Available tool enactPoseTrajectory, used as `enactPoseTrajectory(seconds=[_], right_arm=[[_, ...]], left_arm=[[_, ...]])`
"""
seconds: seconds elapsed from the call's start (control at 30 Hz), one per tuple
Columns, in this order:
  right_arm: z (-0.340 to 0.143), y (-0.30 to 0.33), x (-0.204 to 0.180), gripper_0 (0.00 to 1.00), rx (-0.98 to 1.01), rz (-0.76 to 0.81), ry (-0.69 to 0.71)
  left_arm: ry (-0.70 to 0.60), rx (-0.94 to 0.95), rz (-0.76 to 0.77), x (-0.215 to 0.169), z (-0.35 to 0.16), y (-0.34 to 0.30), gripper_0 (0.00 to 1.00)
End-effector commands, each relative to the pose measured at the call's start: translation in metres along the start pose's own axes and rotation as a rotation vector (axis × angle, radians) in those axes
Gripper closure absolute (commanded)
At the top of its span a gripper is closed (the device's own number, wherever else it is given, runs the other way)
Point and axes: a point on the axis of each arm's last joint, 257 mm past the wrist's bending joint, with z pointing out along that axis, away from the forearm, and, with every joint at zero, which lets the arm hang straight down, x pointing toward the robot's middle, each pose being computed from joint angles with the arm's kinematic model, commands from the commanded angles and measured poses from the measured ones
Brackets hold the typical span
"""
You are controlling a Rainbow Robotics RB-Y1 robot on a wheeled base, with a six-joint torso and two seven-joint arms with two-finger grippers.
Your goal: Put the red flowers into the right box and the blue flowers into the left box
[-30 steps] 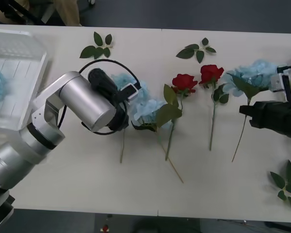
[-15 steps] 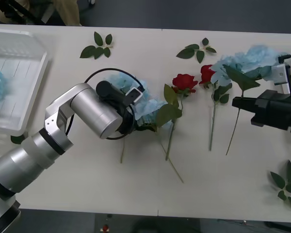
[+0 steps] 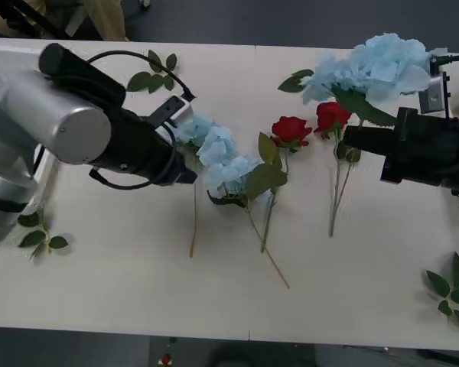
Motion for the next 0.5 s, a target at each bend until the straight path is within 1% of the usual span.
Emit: enactPoseTrajectory(seconds=[0.03, 0.13, 0.27, 0.4, 0.5], right_arm=[[0.013, 0.02, -0.03, 1.0, -0.05, -0.09, -0.096], [0.018, 0.028, -0.035, 1.0, -0.069, -0.11, -0.135], [0.023, 0.04, -0.039, 1.0, -0.098, -0.137, -0.188], [0.024, 0.049, -0.053, 1.0, -0.127, -0.136, -0.254], [0.024, 0.053, -0.062, 1.0, -0.139, -0.122, -0.297]], left_arm=[[-0.082, 0.063, 0.064, 0.0, -0.024, 0.002, 0.04], [-0.145, 0.129, 0.071, -0.002, -0.033, -0.001, 0.03], [-0.246, 0.269, 0.066, -0.008, -0.041, -0.012, 0.04], [-0.385, 0.404, 0.115, -0.021, -0.05, -0.026, 0.04], [-0.478, 0.463, 0.168, -0.031, -0.054, -0.037, 0.04]])
